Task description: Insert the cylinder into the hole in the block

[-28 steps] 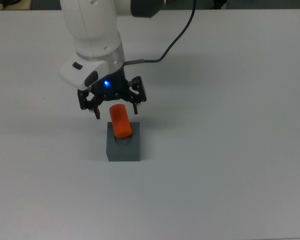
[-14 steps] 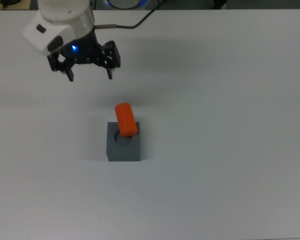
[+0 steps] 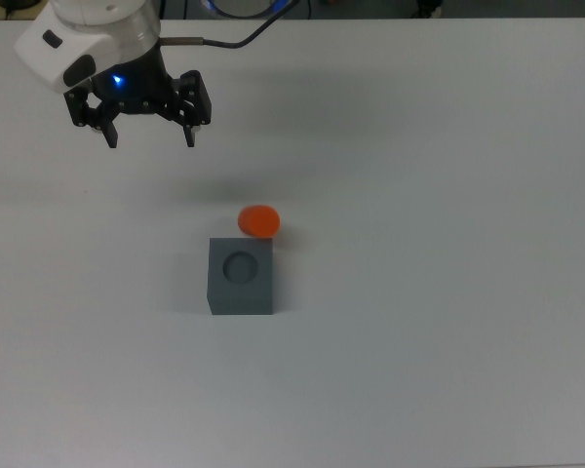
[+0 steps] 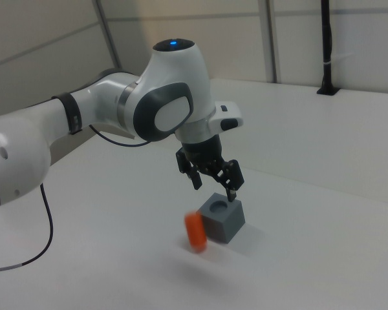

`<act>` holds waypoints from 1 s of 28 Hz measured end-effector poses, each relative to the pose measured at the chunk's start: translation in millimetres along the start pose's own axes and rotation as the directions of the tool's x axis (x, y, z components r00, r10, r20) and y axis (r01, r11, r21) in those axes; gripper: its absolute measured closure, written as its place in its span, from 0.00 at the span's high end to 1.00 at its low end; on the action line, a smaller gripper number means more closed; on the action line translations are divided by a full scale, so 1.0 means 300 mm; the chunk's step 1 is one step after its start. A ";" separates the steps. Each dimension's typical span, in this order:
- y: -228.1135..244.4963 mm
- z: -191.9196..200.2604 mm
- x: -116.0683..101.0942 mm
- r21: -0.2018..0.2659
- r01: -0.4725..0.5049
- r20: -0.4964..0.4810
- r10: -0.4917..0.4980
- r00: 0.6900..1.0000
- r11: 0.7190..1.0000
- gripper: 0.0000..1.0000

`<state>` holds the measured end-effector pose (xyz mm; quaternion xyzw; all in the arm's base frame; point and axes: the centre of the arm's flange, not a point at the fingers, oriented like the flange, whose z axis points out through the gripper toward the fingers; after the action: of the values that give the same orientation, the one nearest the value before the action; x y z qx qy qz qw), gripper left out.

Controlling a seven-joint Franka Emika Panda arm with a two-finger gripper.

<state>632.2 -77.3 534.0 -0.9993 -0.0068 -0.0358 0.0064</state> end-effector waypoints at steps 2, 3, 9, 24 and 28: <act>0.000 0.000 0.000 0.000 0.000 0.001 0.000 1.000 1.000 1.00; 0.000 0.001 -0.001 0.000 0.000 0.002 0.000 1.000 1.000 1.00; 0.017 0.001 -0.008 -0.001 -0.009 0.012 0.009 1.000 1.000 1.00; 0.053 -0.023 -0.024 -0.004 -0.028 0.013 0.028 1.000 1.000 1.00; 0.058 -0.023 -0.025 -0.005 -0.030 0.014 0.030 0.999 1.000 1.00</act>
<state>624.6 -94.9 540.1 -0.9995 0.0082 -0.0288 0.0046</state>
